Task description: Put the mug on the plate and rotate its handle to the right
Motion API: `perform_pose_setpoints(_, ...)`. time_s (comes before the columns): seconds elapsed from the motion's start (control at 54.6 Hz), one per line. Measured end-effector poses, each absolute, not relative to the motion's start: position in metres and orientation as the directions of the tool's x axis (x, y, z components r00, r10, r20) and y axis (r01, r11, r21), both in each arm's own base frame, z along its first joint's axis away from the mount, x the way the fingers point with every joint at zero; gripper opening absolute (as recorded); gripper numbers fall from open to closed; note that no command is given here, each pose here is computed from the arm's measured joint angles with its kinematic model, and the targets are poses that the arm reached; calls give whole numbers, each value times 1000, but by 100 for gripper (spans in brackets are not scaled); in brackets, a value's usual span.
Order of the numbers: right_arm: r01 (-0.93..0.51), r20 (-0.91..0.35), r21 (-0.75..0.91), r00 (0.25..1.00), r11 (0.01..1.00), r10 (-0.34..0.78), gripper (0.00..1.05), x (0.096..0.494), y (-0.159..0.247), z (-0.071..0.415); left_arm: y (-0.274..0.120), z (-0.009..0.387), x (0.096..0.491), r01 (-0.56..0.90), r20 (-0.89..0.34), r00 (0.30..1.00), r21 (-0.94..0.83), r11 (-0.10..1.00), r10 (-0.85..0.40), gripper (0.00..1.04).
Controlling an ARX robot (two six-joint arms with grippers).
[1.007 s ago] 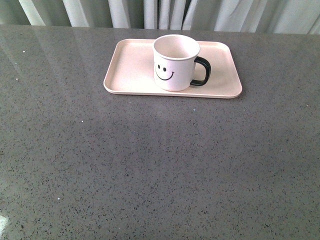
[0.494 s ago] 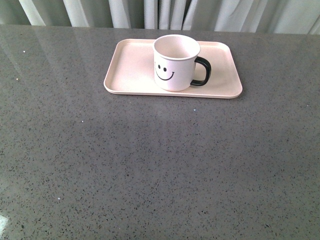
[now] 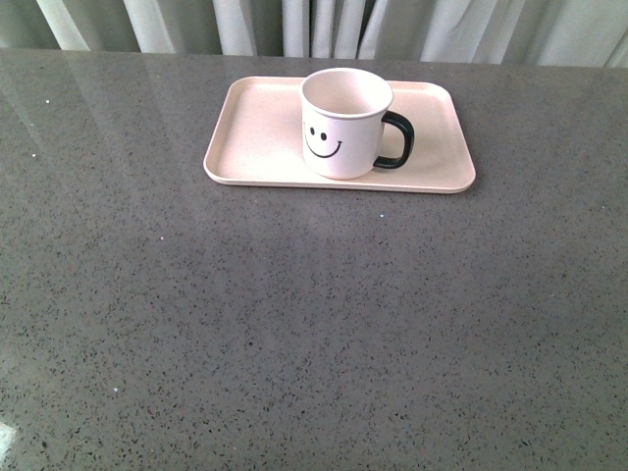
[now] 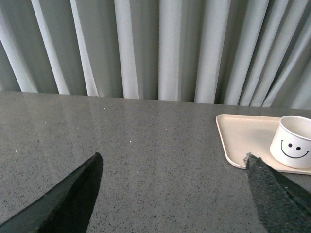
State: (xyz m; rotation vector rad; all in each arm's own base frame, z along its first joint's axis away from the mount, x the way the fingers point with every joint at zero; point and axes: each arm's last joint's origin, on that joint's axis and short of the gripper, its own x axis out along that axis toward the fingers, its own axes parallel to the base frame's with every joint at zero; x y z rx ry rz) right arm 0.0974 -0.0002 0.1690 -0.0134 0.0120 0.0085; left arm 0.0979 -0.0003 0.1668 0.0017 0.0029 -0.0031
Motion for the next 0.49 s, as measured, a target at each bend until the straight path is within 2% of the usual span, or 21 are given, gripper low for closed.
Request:
perform_pose_setpoints(0.018,-40,-43,-25,998,999,39,96,98,0,169,0,167,98,3,-3,1000,2,1000,-3,92)
perform_pose_setpoints(0.055,-155,-234,-39,962,987,141,96,98,0,170,0,167,98,1,-3,1000,2,1000,-1,97)
perform_pose_setpoints(0.092,-278,-451,1,857,961,249,96,105,-1,175,0,167,98,3,-2,1000,2,1000,-3,95)
perform_pose_setpoints(0.128,-338,-528,25,795,941,299,96,116,-1,181,0,167,98,3,-2,1000,2,1000,-3,95)
perform_pose_setpoints(0.165,-351,-554,19,776,936,302,96,132,-2,189,0,167,98,3,-2,1000,2,1000,-3,96)
perform_pose_setpoints(0.329,-295,-557,-30,798,955,229,96,222,-7,219,0,167,98,3,-2,1000,2,1000,-3,96)
perform_pose_setpoints(0.494,-198,-642,29,748,980,170,96,311,3,220,0,167,98,3,-2,1000,2,1000,-3,96)
